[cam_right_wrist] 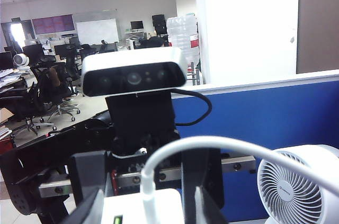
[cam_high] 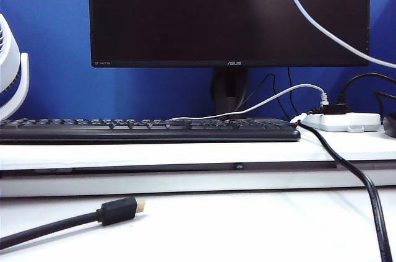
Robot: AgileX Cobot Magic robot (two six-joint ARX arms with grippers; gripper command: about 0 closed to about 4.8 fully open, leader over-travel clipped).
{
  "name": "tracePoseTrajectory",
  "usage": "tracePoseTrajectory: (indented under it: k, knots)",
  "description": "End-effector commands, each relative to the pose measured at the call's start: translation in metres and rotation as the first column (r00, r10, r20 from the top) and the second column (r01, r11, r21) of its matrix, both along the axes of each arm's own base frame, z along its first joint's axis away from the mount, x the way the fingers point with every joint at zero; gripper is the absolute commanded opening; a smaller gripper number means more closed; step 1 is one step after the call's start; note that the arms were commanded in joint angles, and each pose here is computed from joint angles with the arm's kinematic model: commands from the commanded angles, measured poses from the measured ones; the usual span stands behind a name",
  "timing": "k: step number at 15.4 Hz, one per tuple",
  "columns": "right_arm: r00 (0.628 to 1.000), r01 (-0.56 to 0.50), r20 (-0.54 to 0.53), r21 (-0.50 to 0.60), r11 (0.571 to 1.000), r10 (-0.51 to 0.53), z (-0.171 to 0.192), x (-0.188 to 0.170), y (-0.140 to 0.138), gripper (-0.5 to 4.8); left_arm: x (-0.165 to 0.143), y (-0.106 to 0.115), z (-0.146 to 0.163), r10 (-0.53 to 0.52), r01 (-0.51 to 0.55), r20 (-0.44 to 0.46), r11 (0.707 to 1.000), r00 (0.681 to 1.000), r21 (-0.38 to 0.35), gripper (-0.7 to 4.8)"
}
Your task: Pick up the Type-C charging cable and the charging base, insert one end of the Type-C charger into the corresponding slot on the base, and finally place the plugged-in charger back on the table.
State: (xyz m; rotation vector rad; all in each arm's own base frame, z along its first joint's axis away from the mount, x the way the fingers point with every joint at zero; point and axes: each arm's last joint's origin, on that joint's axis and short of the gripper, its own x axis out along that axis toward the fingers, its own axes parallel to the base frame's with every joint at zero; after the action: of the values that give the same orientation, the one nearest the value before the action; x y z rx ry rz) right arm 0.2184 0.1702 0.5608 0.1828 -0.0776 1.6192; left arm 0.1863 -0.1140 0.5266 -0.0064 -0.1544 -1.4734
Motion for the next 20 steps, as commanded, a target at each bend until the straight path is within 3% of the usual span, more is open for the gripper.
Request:
tracePoseTrajectory:
  k: [1,5,6,7,8,18,20]
  knots:
    - [1.000,-0.023,0.009,0.010,1.000,0.023,0.0009,-0.0040,0.0063,1.99,-0.0003,0.0000,0.0015,0.004,-0.004,0.014,1.000,1.000,-0.002,-0.06]
    - [1.000,-0.027,-0.005,0.005,1.000,0.027,-0.0027,-0.0009,0.0130,1.98,0.0015,-0.0008,0.0003,0.003,-0.003,0.006,1.000,1.000,0.002,-0.06]
    - [1.000,-0.016,-0.005,0.007,1.000,0.016,-0.0026,-0.0005,0.0128,1.06,0.0015,-0.0008,0.0000,0.003,-0.003,0.003,1.000,1.000,0.004,-0.06]
    - [1.000,-0.016,-0.002,0.007,1.000,0.016,-0.0027,-0.0004,0.0129,0.57,0.0015,-0.0009,0.0000,0.002,-0.002,0.003,1.000,1.000,0.004,-0.06]
    - [1.000,-0.015,0.001,0.007,1.000,0.015,-0.0028,-0.0002,0.0130,0.40,0.0015,-0.0009,0.0000,0.001,-0.001,0.004,1.000,1.000,0.004,-0.06]
    - [1.000,-0.006,0.017,0.022,1.000,0.006,-0.0009,-0.0002,0.0122,0.67,0.0016,-0.0009,-0.0006,0.000,0.000,-0.006,1.000,1.000,0.007,-0.06]
    - [1.000,-0.017,0.023,0.015,1.000,0.016,-0.0016,-0.0002,0.0125,-0.01,0.0013,-0.0008,-0.0002,0.000,0.001,-0.006,1.000,1.000,0.006,-0.06]
